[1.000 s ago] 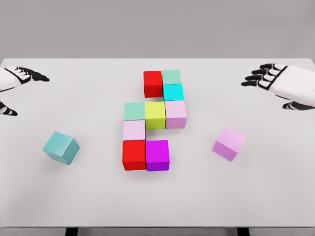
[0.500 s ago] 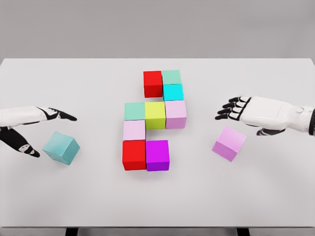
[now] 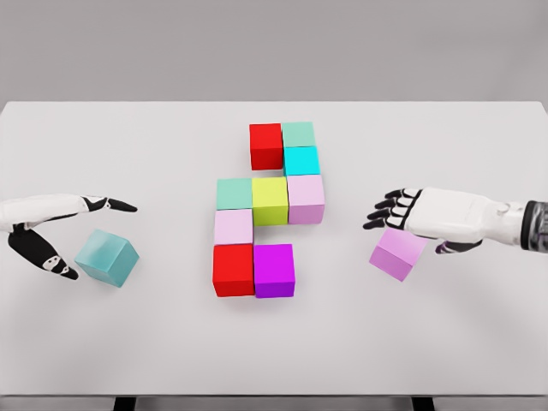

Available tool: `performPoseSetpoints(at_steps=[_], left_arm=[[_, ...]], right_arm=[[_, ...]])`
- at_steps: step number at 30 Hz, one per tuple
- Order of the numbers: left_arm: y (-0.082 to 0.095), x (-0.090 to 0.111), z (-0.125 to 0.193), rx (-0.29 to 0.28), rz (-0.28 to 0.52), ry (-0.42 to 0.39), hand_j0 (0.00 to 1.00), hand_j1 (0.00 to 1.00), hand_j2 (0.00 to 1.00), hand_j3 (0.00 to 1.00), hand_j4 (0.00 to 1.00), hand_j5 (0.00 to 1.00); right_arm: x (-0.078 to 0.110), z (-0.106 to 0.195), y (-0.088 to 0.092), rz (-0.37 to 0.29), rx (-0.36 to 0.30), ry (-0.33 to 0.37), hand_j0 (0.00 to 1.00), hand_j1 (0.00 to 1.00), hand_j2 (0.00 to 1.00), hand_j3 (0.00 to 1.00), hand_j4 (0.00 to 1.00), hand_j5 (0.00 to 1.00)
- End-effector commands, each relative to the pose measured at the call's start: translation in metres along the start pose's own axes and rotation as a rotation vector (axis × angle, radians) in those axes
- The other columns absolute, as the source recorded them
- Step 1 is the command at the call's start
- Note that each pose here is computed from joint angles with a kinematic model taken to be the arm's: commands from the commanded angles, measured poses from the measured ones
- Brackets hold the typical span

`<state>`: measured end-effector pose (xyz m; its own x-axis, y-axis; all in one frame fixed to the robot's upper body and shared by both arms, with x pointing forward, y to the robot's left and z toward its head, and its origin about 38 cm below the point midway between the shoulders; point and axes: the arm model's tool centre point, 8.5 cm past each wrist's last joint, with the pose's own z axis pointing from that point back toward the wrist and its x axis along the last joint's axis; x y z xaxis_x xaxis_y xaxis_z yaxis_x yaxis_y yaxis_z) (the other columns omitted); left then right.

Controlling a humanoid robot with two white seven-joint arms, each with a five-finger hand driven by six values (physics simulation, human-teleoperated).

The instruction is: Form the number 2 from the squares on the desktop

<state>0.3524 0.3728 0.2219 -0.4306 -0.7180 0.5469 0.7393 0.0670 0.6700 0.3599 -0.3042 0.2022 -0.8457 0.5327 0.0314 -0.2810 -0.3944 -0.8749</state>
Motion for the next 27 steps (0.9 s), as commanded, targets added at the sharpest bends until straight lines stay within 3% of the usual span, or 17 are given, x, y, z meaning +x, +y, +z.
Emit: performPoseSetpoints(at_steps=[1, 4, 10, 15, 27], left_arm=[[-0.001, -0.003, -0.002, 0.018, -0.001, 0.028, 1.0, 1.0, 1.0, 1.0, 1.0, 1.0], [-0.006, -0.006, -0.007, 0.022, -0.03, 0.041, 1.0, 1.0, 1.0, 1.0, 1.0, 1.0], [-0.017, -0.008, -0.011, -0.006, -0.016, 0.042, 1.0, 1.0, 1.0, 1.0, 1.0, 1.0], [-0.02, -0.01, -0.013, -0.026, -0.066, 0.058, 1.0, 1.0, 1.0, 1.0, 1.0, 1.0], [-0.021, -0.012, -0.021, -0.02, -0.068, 0.072, 1.0, 1.0, 1.0, 1.0, 1.0, 1.0]], right_arm=[[0.001, -0.002, 0.002, -0.01, 0.003, -0.005, 1.0, 1.0, 1.0, 1.0, 1.0, 1.0], [0.007, -0.01, 0.009, -0.018, 0.02, -0.032, 1.0, 1.0, 1.0, 1.0, 1.0, 1.0], [0.008, -0.014, 0.009, -0.026, 0.011, -0.039, 1.0, 1.0, 1.0, 1.0, 1.0, 1.0], [0.005, -0.015, 0.014, -0.036, 0.021, -0.029, 1.0, 1.0, 1.0, 1.0, 1.0, 1.0], [0.002, -0.017, 0.019, -0.024, 0.042, -0.013, 1.0, 1.0, 1.0, 1.0, 1.0, 1.0]])
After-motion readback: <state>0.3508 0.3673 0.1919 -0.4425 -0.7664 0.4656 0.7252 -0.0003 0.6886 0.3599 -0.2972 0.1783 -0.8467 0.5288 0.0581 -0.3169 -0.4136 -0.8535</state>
